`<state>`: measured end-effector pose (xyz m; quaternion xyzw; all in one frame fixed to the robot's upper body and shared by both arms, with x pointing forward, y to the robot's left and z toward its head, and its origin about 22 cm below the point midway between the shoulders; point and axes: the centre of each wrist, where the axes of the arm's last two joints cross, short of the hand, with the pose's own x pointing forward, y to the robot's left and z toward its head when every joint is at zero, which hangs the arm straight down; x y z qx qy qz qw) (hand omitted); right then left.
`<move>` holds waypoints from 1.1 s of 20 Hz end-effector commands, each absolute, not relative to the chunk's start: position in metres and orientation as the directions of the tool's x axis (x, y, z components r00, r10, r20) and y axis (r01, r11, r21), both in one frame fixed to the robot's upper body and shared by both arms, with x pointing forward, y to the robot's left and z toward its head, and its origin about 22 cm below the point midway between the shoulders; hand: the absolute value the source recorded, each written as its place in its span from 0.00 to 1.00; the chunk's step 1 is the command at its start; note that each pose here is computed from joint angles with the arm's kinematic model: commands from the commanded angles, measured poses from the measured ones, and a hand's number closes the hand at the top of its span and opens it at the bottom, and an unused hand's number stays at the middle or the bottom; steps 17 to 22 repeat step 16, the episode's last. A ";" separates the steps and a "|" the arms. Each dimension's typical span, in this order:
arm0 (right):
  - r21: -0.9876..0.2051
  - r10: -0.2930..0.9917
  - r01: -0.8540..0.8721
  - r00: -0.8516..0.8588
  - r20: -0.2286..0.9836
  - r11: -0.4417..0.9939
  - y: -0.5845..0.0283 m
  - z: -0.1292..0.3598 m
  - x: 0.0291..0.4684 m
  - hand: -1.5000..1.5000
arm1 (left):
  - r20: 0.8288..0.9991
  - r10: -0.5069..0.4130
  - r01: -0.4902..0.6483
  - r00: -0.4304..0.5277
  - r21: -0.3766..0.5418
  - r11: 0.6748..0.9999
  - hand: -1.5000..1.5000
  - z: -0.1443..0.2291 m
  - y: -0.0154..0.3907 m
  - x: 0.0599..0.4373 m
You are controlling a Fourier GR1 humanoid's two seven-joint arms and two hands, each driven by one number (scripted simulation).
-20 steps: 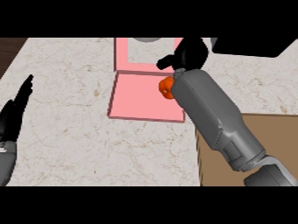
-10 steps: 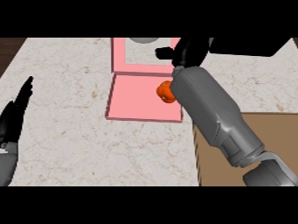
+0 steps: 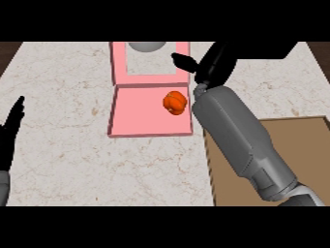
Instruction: Pick the squash from the tray and place it in the cardboard box
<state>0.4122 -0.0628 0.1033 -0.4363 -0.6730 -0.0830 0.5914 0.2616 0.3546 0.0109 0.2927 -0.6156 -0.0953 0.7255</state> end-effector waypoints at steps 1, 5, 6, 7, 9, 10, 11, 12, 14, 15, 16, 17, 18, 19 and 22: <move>-0.318 0.411 0.731 0.057 0.910 0.604 -0.073 0.079 0.386 0.00 | 0.829 -0.500 -0.244 0.249 0.554 0.796 0.50 -0.002 0.355 0.252; -0.303 0.387 0.730 0.058 0.920 0.612 -0.081 0.082 0.359 0.00 | 0.834 -0.487 -0.261 0.260 0.547 0.796 0.50 0.012 0.371 0.254; -0.333 0.399 0.741 0.096 0.912 0.583 -0.099 0.070 0.351 0.00 | 0.833 -0.490 -0.255 0.258 0.548 0.797 0.50 0.005 0.371 0.237; -0.319 0.406 0.750 0.074 0.911 0.579 -0.107 0.070 0.340 0.00 | 0.836 -0.477 -0.251 0.272 0.540 0.803 0.50 0.008 0.366 0.237; -0.353 0.424 0.730 0.096 0.901 0.586 -0.124 0.082 0.324 0.00 | 0.822 -0.501 -0.274 0.270 0.565 0.778 0.50 0.002 0.376 0.237; -0.343 0.418 0.733 0.088 0.904 0.588 -0.120 0.073 0.306 0.00 | 0.823 -0.498 -0.276 0.271 0.563 0.779 0.50 0.003 0.375 0.241; -0.366 0.419 0.721 0.115 0.901 0.589 -0.122 0.063 0.290 0.00 | 0.829 -0.491 -0.249 0.269 0.552 0.796 0.50 0.001 0.362 0.232; -0.346 0.419 0.721 0.085 0.904 0.600 -0.118 0.059 0.273 0.00 | 0.832 -0.489 -0.263 0.263 0.550 0.793 0.50 0.018 0.371 0.253; -0.391 0.433 0.686 0.121 0.893 0.613 -0.141 0.066 0.247 0.00 | 0.835 -0.476 -0.266 0.278 0.543 0.797 0.50 0.008 0.377 0.238; -0.399 0.432 0.682 0.134 0.892 0.613 -0.144 0.070 0.234 0.00 | 0.830 -0.497 -0.274 0.252 0.554 0.786 0.50 0.015 0.372 0.248; -0.423 0.446 0.656 0.145 0.883 0.625 -0.151 0.070 0.220 0.00 | 0.836 -0.481 -0.263 0.263 0.542 0.798 0.50 0.016 0.375 0.245; -0.423 0.446 0.656 0.145 0.883 0.625 -0.151 0.070 0.220 0.00 | 0.836 -0.481 -0.263 0.263 0.542 0.798 0.50 0.016 0.375 0.245; -0.423 0.446 0.656 0.145 0.883 0.625 -0.151 0.070 0.220 0.00 | 0.836 -0.481 -0.263 0.263 0.542 0.798 0.50 0.016 0.375 0.245; -0.423 0.446 0.656 0.145 0.883 0.625 -0.151 0.070 0.220 0.00 | 0.836 -0.481 -0.263 0.263 0.542 0.798 0.50 0.016 0.375 0.245; -0.423 0.446 0.656 0.145 0.883 0.625 -0.151 0.070 0.220 0.00 | 0.836 -0.481 -0.263 0.263 0.542 0.798 0.50 0.016 0.375 0.245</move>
